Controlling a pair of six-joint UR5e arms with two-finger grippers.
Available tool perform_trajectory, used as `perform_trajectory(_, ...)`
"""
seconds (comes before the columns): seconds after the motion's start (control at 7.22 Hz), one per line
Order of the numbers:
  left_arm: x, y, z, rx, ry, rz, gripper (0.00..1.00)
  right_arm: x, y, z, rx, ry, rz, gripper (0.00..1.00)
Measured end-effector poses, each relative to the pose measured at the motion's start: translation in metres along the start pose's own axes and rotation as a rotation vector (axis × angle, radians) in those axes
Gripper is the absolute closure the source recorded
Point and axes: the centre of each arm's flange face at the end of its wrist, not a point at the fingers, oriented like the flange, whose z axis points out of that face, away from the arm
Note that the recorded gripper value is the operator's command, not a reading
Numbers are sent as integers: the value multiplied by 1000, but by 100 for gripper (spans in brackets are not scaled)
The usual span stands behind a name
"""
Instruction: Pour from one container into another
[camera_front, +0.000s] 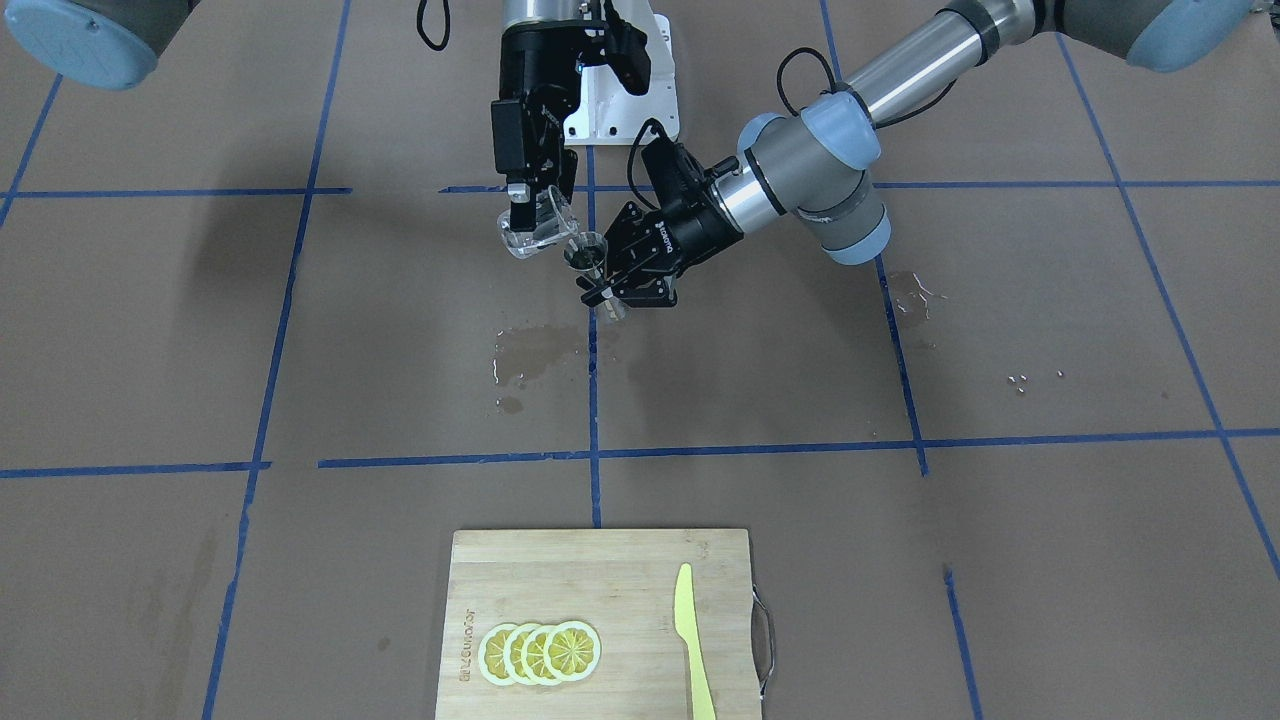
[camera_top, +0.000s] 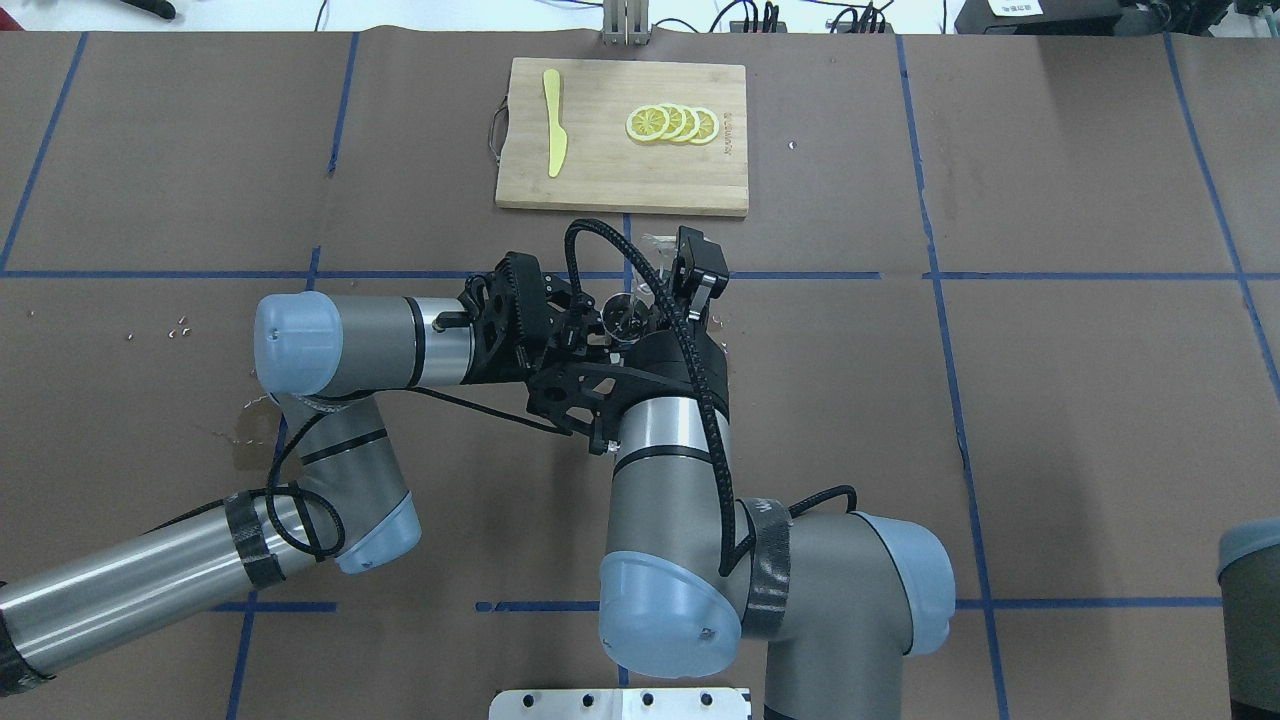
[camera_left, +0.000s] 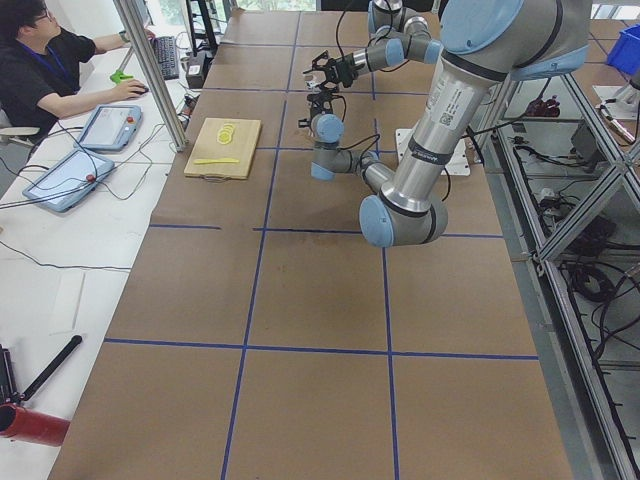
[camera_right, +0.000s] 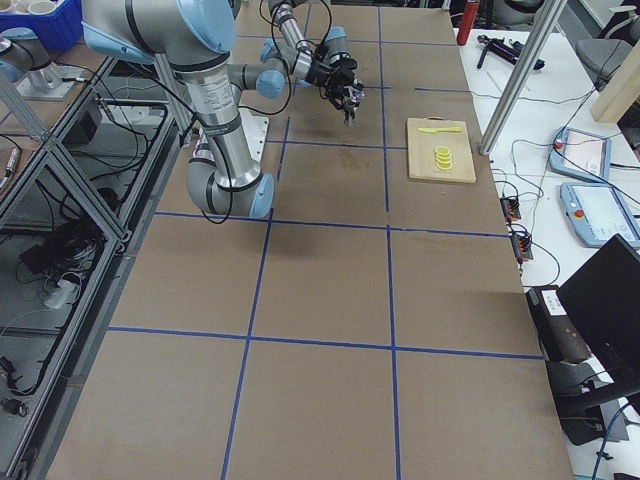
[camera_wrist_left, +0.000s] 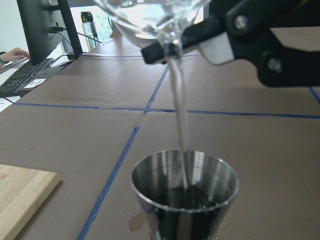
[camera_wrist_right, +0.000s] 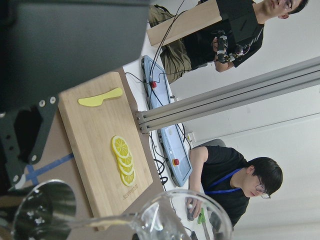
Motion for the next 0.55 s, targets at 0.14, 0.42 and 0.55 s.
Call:
perform_trajectory(0.14, 0, 0, 0, 0, 0, 0, 100, 0, 0, 0, 1, 10, -14, 100)
perform_trajectory(0.42, 0, 0, 0, 1, 0, 0, 100, 0, 0, 0, -1, 16, -31, 100)
perform_trajectory(0.55, 0, 0, 0, 1, 1, 0, 100, 0, -1, 0, -1, 16, -32, 100)
